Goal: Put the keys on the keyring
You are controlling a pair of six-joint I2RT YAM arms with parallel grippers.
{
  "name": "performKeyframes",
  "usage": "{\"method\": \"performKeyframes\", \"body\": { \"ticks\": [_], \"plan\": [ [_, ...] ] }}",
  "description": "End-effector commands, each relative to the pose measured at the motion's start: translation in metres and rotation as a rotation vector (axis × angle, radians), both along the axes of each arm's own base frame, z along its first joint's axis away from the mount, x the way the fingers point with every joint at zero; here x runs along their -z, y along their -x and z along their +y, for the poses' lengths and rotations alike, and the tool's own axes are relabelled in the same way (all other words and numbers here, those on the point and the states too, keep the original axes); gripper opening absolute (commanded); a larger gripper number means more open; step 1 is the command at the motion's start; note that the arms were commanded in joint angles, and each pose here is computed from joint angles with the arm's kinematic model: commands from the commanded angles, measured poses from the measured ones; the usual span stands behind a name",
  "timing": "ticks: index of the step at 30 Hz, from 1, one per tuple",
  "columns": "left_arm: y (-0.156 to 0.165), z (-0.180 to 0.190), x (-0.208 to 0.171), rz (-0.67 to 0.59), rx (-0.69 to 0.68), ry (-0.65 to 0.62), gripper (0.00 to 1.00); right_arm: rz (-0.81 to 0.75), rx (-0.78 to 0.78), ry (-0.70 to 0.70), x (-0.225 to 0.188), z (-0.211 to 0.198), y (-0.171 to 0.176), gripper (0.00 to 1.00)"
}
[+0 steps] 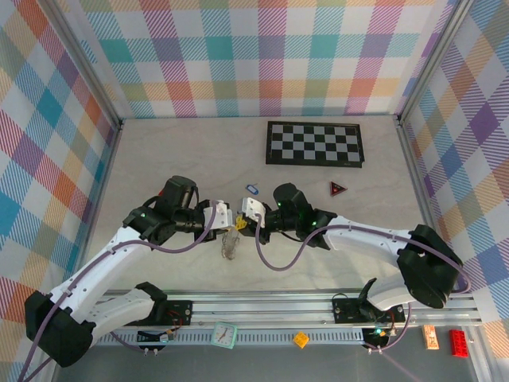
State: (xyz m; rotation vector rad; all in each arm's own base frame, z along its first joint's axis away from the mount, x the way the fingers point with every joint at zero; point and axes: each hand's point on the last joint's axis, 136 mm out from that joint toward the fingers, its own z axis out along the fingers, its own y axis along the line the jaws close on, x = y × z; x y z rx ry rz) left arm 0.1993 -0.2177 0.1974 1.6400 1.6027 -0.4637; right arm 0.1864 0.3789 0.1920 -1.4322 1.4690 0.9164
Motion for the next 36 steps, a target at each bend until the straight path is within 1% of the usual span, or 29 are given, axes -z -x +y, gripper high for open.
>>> {"method": "performKeyframes", "body": {
  "ticks": [1, 4, 8, 10, 13, 16, 22, 28, 33, 36],
  "plan": [
    [0.003, -0.002, -0.014, -0.007, -0.015, 0.073, 0.0, -0.019, 0.006, -0.072, -0.027, -0.012, -0.002, 0.28],
    [0.001, -0.01, -0.031, 0.007, -0.078, 0.235, 0.0, 0.027, 0.016, -0.071, -0.015, -0.029, -0.002, 0.31],
    [-0.005, -0.017, -0.055, 0.011, -0.144, 0.455, 0.0, 0.048, -0.042, -0.084, -0.014, -0.033, 0.011, 0.3],
    [-0.006, -0.018, -0.062, 0.011, -0.155, 0.52, 0.0, 0.057, -0.066, -0.093, -0.016, -0.031, 0.015, 0.28],
    [-0.005, -0.02, -0.067, 0.02, -0.151, 0.57, 0.0, 0.062, -0.091, -0.114, -0.021, -0.028, 0.017, 0.26],
    [-0.002, -0.021, -0.065, 0.033, -0.141, 0.585, 0.0, 0.063, -0.086, -0.126, -0.025, -0.026, 0.015, 0.26],
    [0.002, -0.023, -0.063, 0.055, -0.116, 0.586, 0.0, 0.05, 0.005, -0.128, -0.027, -0.025, -0.002, 0.26],
    [0.005, -0.025, -0.059, 0.062, -0.093, 0.567, 0.0, 0.048, 0.001, -0.16, -0.035, -0.026, 0.001, 0.27],
    [0.009, -0.026, -0.06, 0.023, -0.052, 0.562, 0.0, 0.049, -0.006, -0.161, -0.034, -0.027, 0.002, 0.27],
    [0.01, -0.027, -0.059, 0.022, -0.038, 0.555, 0.0, 0.054, -0.026, -0.173, -0.037, -0.026, 0.006, 0.27]
  ]
}}
